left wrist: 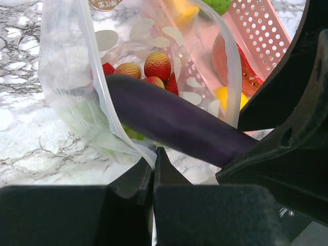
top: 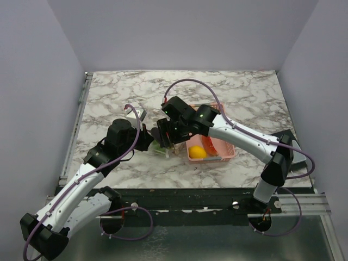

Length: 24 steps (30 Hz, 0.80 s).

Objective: Place the food in the zip-top bag and seal the zipper
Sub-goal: Place the fake vegetable in the zipper food storage bag.

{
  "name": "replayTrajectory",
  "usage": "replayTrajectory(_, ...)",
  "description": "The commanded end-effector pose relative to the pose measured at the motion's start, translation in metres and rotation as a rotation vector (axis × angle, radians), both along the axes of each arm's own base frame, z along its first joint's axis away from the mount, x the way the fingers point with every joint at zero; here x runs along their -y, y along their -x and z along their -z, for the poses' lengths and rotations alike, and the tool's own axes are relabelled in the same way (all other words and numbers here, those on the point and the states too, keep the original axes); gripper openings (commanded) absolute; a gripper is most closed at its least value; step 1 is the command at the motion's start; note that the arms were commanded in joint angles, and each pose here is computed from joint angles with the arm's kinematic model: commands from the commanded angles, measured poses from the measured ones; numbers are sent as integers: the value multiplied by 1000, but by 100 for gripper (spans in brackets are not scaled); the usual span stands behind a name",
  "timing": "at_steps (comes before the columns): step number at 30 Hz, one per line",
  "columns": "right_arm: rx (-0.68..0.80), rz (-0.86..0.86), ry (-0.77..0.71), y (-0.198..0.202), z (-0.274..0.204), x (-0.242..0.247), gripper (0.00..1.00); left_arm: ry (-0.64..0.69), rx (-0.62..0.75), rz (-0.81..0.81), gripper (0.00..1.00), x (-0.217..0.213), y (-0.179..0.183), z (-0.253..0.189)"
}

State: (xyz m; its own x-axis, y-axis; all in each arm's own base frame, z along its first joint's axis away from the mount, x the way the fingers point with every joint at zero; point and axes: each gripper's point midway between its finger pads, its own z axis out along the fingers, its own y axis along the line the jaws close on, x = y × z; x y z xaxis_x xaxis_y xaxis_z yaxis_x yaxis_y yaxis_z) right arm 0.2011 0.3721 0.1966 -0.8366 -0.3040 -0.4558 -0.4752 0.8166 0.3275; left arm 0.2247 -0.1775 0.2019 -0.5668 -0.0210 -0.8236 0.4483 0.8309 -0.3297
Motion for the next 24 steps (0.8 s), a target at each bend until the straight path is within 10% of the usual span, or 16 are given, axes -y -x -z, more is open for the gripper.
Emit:
replayTrajectory(1, 68, 42, -54, -11, -20, -8, 65, 25, 31, 19, 0, 3, 2, -7)
replayTrajectory(24, 263, 58, -109, 6, -56, 10, 52, 15, 21, 13, 0, 3, 0, -3)
